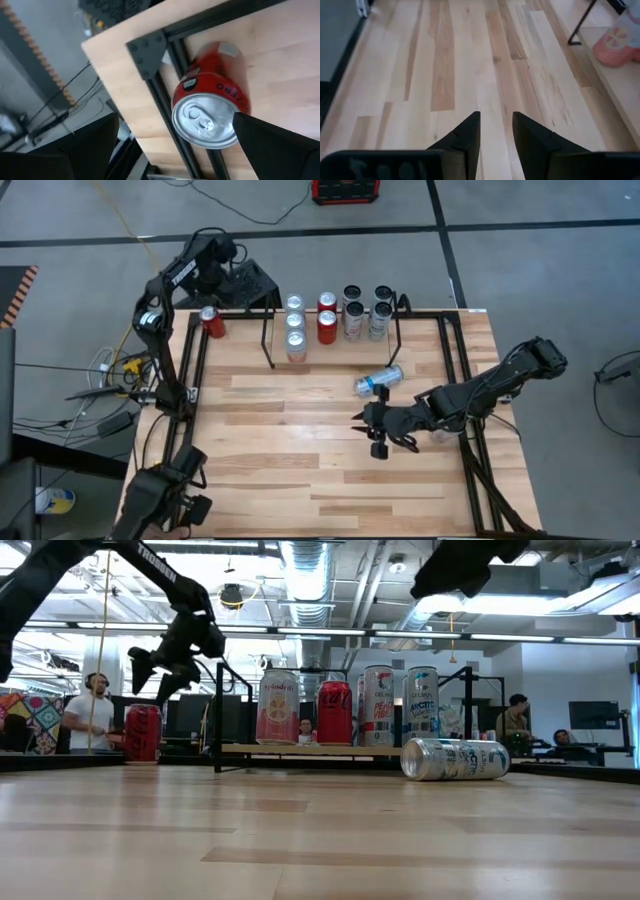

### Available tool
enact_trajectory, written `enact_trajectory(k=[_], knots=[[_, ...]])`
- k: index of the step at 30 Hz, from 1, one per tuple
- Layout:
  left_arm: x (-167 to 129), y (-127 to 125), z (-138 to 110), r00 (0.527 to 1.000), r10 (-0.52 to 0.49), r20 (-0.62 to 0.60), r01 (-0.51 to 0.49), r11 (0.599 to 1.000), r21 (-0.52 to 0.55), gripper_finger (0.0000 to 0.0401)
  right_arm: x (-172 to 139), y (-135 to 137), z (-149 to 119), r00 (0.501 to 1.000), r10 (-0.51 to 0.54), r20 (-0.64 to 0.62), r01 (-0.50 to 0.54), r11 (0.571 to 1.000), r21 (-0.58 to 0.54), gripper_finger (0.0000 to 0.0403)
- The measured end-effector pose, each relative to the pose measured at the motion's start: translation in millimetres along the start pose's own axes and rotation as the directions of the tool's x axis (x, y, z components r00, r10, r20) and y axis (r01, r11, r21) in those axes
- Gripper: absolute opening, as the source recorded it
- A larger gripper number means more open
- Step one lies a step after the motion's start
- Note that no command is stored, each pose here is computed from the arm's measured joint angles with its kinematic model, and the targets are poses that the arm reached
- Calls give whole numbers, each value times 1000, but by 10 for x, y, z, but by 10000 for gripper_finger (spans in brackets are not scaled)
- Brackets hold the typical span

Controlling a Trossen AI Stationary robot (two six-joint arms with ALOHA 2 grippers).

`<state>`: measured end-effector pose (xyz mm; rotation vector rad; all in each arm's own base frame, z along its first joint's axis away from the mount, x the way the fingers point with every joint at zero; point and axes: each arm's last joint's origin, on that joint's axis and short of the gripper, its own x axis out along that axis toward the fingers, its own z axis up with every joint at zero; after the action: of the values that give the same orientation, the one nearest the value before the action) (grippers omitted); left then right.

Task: Place canned beverage on shelf
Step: Put the red black soda can on the shelf aligned with the other red black soda cans

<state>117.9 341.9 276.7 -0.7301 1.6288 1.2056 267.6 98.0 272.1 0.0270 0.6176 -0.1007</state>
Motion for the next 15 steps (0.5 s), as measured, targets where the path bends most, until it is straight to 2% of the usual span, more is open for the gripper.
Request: enact_trajectory(k=[3, 8, 12, 15], knots=[[11, 53, 10, 1000, -25, 5, 25, 999, 43, 377, 10, -36, -10, 1000, -27, -14, 27, 1000, -3, 138], [-3, -16, 26, 988, -156, 21, 152, 979, 133, 377, 38, -117, 0, 998, -66, -22, 66, 998, 9, 138], [-29, -82, 12, 988, -154, 11, 149, 968, 201, 377, 58, -177, 10, 996, -85, -26, 85, 996, 20, 138], [-28, -77, 16, 998, -57, 17, 52, 975, 217, 377, 68, -208, 17, 995, -94, -27, 94, 995, 27, 138]])
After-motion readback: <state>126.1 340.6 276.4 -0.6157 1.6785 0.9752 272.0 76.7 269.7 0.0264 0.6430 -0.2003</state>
